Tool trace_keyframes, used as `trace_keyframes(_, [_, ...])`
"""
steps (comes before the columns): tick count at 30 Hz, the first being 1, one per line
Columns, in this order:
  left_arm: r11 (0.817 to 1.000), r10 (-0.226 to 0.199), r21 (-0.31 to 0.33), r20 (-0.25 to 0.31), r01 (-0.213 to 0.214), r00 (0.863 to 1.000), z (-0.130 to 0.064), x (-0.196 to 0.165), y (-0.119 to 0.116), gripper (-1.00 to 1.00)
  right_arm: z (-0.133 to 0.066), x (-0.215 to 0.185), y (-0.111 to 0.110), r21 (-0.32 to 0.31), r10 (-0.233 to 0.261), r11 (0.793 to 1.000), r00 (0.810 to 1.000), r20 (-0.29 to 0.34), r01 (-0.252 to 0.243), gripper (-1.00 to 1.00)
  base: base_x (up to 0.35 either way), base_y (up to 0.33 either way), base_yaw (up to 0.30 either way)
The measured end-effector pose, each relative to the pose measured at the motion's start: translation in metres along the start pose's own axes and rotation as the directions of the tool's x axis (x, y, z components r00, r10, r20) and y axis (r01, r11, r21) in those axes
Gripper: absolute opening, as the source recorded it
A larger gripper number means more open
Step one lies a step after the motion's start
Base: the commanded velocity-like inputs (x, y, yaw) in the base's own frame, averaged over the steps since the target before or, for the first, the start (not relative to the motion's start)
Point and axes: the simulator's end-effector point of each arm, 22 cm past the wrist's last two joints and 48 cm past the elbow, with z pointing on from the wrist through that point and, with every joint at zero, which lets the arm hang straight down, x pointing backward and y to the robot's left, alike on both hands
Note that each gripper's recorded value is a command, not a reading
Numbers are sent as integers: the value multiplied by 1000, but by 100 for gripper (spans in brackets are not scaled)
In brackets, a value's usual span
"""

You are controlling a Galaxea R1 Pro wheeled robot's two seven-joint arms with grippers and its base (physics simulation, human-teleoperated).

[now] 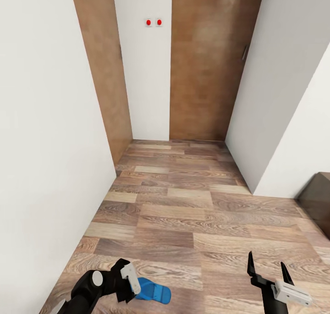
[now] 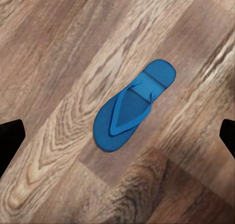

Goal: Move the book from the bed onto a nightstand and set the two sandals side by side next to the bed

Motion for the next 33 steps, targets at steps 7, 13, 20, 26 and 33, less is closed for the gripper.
trace_keyframes(7, [982,189,-8,-125,-191,974,3,16,-3,100,0,0,-1,1,-1,1000,1000,0,1,100,8,2,0])
trace_keyframes(13, [948,315,113,-211,-297,925,2,30,-24,100,1,-1,-3,1,-6,1000,1000,2,6,100,0,0,0])
trace_keyframes(20, [938,328,177,-185,-297,926,-4,2,-13,100,1,-1,-3,1,-6,1000,1000,2,6,100,0,0,0])
trace_keyframes(26, [948,288,186,-147,-259,946,-11,-18,8,100,1,0,-2,1,-4,1000,1000,1,4,100,0,0,0])
trace_keyframes(33, [965,170,220,-123,-140,978,-1,-13,29,100,0,0,-2,2,-3,1000,1000,1,3,100,0,0,0])
